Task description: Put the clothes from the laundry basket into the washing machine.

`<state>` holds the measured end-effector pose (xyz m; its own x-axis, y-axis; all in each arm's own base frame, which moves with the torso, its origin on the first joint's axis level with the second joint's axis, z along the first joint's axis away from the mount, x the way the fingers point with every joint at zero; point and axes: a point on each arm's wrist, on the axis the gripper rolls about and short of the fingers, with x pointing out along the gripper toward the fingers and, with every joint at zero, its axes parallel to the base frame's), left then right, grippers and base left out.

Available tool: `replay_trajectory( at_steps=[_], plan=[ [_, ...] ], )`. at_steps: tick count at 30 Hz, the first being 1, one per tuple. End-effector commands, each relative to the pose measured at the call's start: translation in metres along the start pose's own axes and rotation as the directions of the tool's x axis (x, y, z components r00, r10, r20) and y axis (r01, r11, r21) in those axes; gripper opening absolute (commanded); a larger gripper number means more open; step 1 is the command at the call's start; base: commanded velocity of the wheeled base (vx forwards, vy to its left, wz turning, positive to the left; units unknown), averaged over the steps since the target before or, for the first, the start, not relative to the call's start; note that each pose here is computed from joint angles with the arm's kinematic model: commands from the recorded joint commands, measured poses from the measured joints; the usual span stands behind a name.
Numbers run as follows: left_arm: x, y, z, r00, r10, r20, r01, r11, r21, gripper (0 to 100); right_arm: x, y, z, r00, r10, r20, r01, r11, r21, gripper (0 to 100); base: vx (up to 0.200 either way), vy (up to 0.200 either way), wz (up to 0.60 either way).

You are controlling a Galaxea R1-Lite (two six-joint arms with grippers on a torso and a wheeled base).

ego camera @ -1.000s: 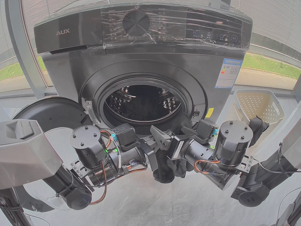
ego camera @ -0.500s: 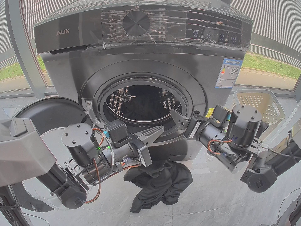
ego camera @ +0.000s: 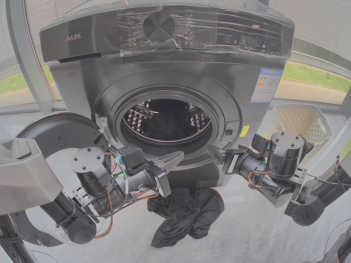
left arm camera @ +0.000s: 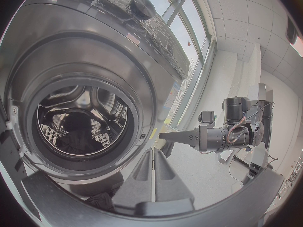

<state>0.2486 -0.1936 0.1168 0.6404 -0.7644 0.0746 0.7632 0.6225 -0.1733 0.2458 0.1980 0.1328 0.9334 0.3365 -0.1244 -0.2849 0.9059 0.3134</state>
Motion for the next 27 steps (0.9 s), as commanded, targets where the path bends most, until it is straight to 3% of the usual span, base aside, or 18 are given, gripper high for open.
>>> replay_trajectory(
  at_steps=[1,5,10,11,17,20,27],
  plan=[
    [-0.009,0.004,0.014,0.999,0.021,0.037,-0.021,1.000,0.010,0,0.002,-0.008,0.012,0.998,-0.015,0.057,0.016,1.000,-0.020,100,0.000,0.000,0.00],
    [-0.027,0.002,0.030,0.997,0.026,0.070,-0.027,0.999,0.019,0,-0.012,-0.015,0.027,0.995,-0.024,0.098,0.027,0.999,-0.031,100,0.000,0.000,0.00],
    [-0.053,-0.007,0.039,0.997,0.026,0.077,-0.028,0.999,0.024,0,-0.034,-0.031,0.027,0.995,-0.051,0.089,0.055,0.997,-0.048,100,0.000,0.000,0.00],
    [-0.058,-0.010,0.041,0.996,0.022,0.081,-0.024,0.999,0.028,100,-0.040,-0.033,0.028,0.995,-0.053,0.089,0.057,0.997,-0.049,100,0.000,0.000,0.00],
    [-0.082,-0.018,0.054,0.993,0.019,0.117,-0.023,0.999,0.037,100,-0.074,-0.040,0.041,0.989,-0.021,0.150,0.033,0.996,-0.079,100,0.000,0.000,0.00],
    [-0.100,-0.026,0.064,0.988,0.015,0.154,-0.022,0.999,0.046,100,-0.100,-0.050,0.047,0.984,-0.001,0.176,0.019,0.995,-0.099,100,0.000,0.000,0.00],
    [-0.148,-0.041,0.073,0.988,0.018,0.152,-0.026,0.999,0.047,100,-0.159,-0.070,0.031,0.989,0.032,0.144,-0.008,0.986,-0.166,100,0.000,0.000,0.00]
  ],
)
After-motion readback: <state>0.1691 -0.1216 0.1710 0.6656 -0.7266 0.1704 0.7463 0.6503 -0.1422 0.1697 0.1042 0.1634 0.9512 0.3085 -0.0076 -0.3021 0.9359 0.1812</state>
